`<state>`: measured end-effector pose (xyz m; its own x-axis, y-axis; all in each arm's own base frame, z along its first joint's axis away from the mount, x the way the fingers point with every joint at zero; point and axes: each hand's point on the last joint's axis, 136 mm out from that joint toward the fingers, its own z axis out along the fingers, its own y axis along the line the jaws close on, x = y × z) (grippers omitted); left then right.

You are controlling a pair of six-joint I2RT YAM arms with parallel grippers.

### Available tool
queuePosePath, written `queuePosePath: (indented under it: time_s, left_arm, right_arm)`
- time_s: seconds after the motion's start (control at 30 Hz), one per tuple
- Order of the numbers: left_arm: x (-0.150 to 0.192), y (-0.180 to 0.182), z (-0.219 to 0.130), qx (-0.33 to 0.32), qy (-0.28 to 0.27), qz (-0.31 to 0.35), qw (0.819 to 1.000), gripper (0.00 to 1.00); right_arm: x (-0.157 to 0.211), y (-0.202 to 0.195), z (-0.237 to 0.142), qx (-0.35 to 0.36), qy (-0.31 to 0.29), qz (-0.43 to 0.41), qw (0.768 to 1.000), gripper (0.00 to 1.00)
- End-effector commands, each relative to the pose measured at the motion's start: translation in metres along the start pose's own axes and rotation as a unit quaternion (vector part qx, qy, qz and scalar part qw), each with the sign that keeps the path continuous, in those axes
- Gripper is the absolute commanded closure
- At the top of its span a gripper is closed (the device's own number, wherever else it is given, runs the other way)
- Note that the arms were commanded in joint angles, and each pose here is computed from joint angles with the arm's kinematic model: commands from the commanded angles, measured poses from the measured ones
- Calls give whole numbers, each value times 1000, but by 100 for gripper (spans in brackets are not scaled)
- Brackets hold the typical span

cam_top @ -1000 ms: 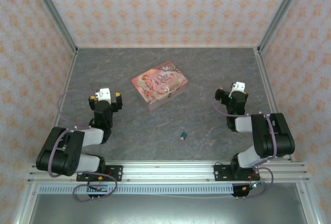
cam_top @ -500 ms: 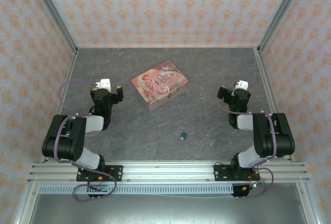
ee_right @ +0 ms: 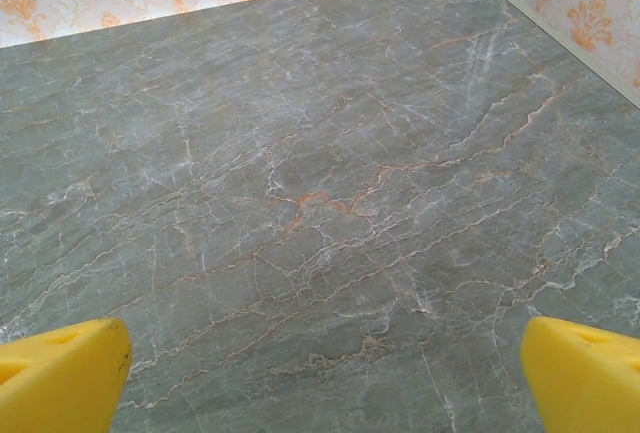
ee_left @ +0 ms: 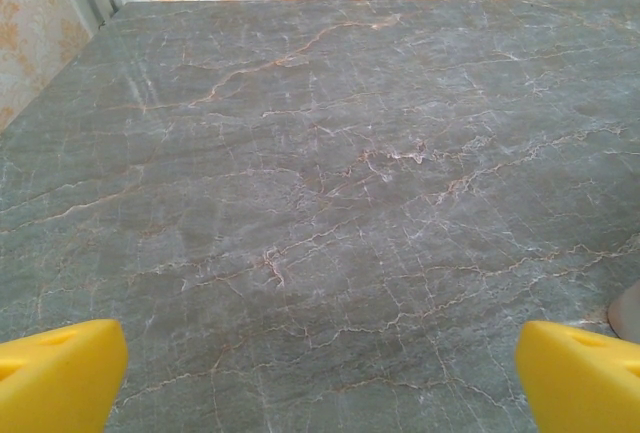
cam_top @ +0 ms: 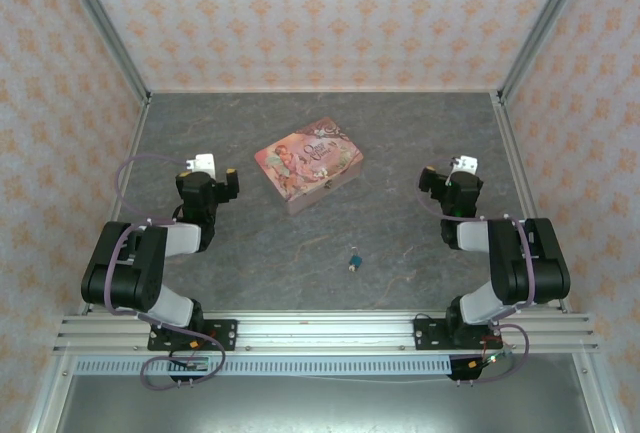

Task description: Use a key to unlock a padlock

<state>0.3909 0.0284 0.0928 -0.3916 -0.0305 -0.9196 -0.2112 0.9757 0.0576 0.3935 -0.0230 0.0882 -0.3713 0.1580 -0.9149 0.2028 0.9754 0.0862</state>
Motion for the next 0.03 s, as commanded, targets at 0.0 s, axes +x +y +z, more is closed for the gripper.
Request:
queuePosePath:
  time_s: [0.0]
  left_arm:
    - [-2,-2,1,3,1,-5,1000,0]
  right_arm:
    - [-1,0,1,7,-2,-1,1000,1]
